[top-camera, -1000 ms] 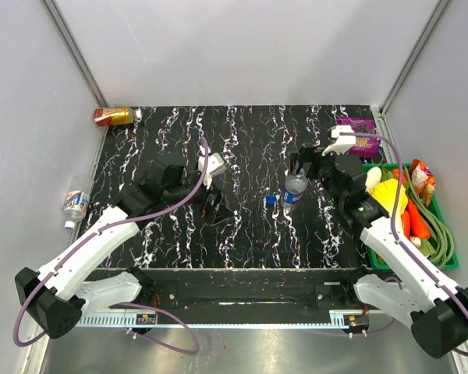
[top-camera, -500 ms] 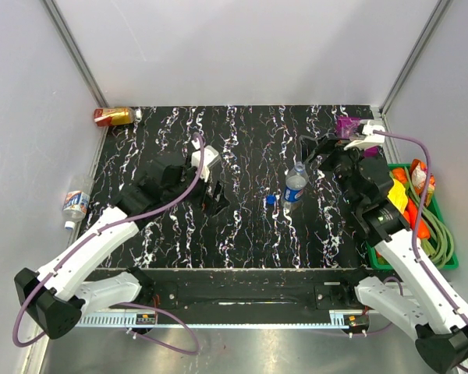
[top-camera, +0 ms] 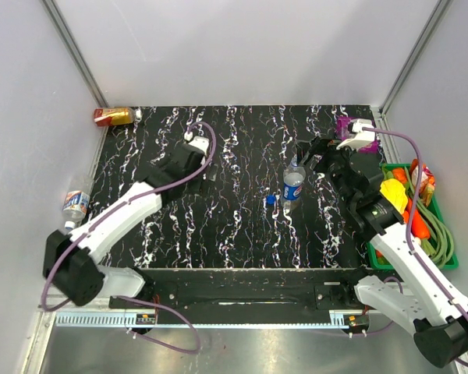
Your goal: Unscrew the bottle caps
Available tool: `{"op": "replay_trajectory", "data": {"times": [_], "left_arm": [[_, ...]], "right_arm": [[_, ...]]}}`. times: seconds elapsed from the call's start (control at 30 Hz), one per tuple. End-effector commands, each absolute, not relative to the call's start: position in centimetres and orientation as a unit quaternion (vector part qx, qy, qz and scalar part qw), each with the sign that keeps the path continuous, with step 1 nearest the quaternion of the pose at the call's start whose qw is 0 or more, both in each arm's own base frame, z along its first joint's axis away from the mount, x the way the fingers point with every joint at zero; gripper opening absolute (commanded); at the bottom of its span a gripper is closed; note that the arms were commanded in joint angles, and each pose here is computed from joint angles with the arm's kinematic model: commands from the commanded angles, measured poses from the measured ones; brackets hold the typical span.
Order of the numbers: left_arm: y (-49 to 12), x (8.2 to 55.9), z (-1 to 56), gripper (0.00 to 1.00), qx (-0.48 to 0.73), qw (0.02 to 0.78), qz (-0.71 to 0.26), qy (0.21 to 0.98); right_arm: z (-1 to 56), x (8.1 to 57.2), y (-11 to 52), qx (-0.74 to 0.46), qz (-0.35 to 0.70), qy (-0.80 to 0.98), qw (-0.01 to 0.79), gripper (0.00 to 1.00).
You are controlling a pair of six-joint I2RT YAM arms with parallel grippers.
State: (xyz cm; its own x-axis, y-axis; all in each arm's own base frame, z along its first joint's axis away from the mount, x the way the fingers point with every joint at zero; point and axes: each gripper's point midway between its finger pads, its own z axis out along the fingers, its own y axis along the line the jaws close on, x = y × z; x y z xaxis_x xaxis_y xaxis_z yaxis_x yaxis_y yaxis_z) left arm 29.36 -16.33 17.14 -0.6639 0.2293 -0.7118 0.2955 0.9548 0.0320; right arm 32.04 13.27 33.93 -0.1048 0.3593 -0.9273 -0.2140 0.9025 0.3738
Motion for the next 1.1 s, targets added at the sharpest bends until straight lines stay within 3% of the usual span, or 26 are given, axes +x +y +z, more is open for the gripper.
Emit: {"op": "replay_trajectory", "data": {"times": [0.0, 0.13, 0.4, 0.6, 1.07], "left_arm": [[-11.1, 32.2, 17.4, 0.99, 0.035, 0.382, 0.107, 0.917], [-8.6, 33.2, 15.8, 0.99, -0.008, 0.344, 0.183, 0.921], [-3.9, 35.7, 13.6, 0.99, -0.115, 0.308, 0.172, 0.929], [2.9, 36.3, 12.9, 0.99, -0.203, 0.285, 0.250, 0.903], [11.6, 37.8, 10.3, 0.99, -0.240, 0.200, 0.359, 0.880]], "right_arm": [[36.4, 31.8, 13.4, 0.049, 0.227, 0.694, 0.681, 1.00], [36.3, 32.0, 13.4, 0.047, 0.221, 0.696, 0.682, 1.00], [36.0, 32.4, 13.7, 0.040, 0.218, 0.699, 0.680, 1.00], [35.8, 32.7, 14.7, 0.029, 0.233, 0.702, 0.672, 1.00], [35.3, 32.7, 16.4, 0.020, 0.272, 0.713, 0.646, 1.00]]}}
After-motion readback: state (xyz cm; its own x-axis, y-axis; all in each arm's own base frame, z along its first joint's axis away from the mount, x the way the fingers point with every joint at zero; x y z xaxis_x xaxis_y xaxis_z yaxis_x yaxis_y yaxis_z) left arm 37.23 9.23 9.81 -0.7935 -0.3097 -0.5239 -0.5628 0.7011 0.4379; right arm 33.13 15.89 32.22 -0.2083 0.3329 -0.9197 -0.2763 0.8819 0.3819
